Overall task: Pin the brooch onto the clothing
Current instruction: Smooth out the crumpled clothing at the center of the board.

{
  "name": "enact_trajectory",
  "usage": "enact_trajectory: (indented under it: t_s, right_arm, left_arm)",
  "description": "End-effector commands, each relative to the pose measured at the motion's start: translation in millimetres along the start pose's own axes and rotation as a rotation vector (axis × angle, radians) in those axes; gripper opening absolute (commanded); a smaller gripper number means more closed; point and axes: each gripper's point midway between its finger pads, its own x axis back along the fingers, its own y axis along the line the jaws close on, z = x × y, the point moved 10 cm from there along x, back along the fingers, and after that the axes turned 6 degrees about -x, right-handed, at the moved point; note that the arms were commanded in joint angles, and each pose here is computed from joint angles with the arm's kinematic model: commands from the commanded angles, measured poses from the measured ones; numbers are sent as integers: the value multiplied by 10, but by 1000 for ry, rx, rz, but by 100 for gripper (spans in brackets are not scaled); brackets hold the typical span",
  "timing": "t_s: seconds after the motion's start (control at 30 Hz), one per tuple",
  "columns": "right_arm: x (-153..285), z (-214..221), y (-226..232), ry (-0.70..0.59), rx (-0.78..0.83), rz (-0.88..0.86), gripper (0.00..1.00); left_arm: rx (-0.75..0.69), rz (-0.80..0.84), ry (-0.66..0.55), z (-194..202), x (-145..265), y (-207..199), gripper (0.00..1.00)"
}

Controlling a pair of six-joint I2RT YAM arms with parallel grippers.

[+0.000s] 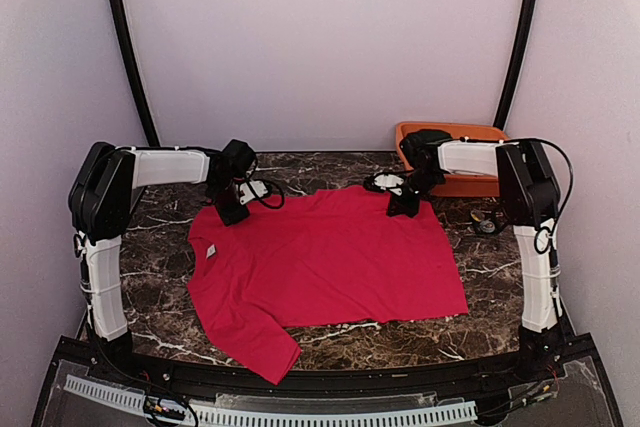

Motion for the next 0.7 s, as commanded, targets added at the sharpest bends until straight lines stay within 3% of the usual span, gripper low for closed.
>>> enact_trajectory:
  t_s: [0.0, 0.67]
  right_arm:
    - [-35, 59, 19, 26, -13, -28, 0]
    - [600, -54, -67, -109, 6, 61, 0]
  left_arm:
    - [3, -11, 8, 28, 45, 14, 1]
    - [21, -78, 17, 42, 111, 87, 1]
